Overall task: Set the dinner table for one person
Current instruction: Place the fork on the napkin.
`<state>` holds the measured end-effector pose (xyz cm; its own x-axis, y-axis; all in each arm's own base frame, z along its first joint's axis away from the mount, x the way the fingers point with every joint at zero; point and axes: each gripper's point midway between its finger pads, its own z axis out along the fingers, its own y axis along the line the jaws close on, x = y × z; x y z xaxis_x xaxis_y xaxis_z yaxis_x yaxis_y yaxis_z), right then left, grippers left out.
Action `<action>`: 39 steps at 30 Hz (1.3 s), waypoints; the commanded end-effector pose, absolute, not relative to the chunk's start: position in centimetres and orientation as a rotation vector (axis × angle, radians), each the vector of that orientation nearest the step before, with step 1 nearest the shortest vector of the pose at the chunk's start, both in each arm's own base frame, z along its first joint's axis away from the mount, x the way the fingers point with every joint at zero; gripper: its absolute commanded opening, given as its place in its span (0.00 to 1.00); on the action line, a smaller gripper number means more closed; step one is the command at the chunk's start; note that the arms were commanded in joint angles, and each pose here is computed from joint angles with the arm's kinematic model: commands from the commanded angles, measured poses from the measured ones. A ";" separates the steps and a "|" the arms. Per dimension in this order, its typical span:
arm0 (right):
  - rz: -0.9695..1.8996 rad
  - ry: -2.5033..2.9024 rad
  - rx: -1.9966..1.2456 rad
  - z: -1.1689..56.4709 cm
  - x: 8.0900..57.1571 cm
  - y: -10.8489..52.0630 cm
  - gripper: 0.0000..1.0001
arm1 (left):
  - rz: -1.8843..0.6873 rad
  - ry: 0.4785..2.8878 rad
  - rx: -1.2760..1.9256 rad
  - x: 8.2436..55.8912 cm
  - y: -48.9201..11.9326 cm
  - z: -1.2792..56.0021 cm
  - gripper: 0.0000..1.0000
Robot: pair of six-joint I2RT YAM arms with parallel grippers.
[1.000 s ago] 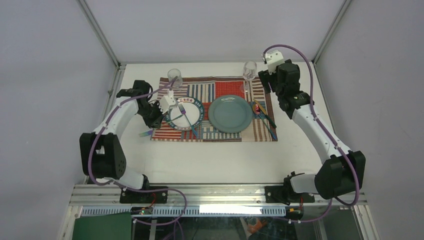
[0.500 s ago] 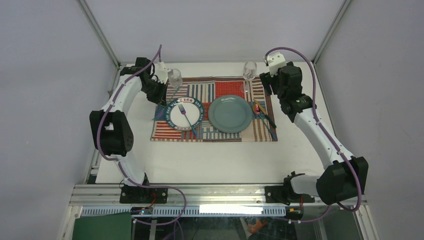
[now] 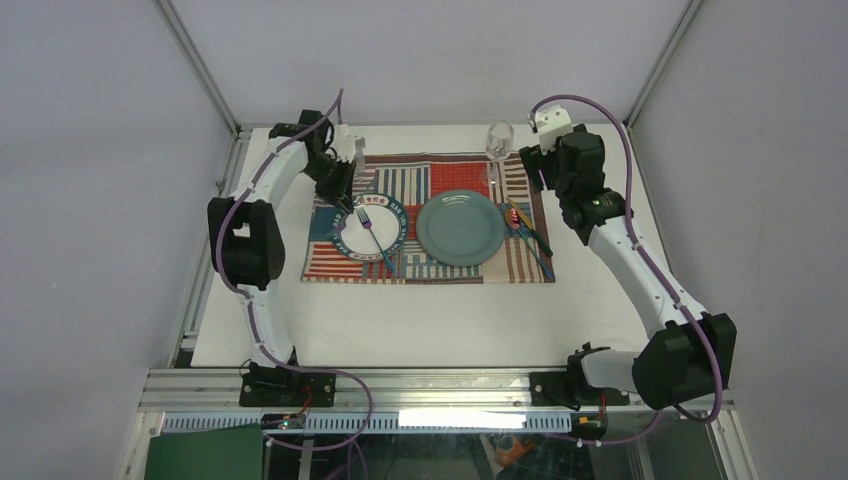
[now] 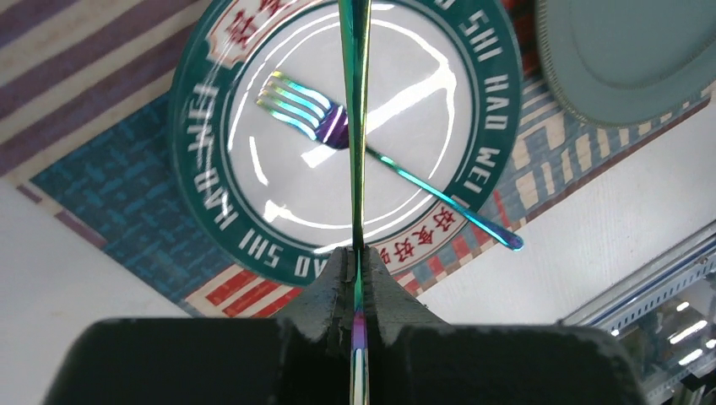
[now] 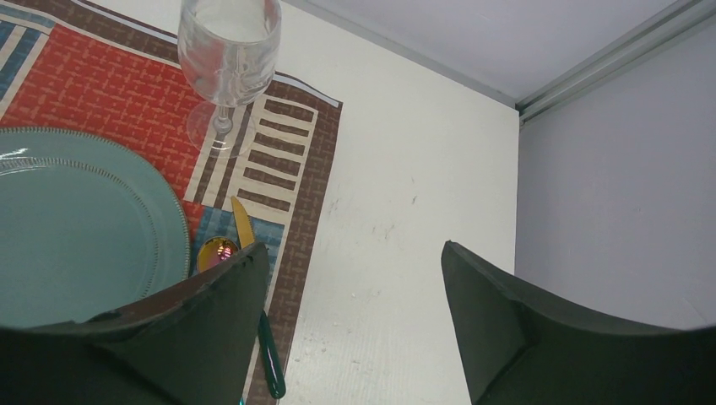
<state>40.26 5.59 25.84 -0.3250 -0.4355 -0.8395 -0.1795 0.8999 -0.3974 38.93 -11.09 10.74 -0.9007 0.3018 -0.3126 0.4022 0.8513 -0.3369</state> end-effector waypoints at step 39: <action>-0.185 1.819 -0.426 28.6 39.7 6.3 0.77 | -0.392 2.802 0.523 43.9 -16.3 6.9 0.00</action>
<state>39.92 6.31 25.47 -0.3150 -0.4203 -0.8510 -0.2200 0.9045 -0.3653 42.61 -15.61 6.38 -0.8951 0.3498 -0.2766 0.4105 0.8887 -0.2044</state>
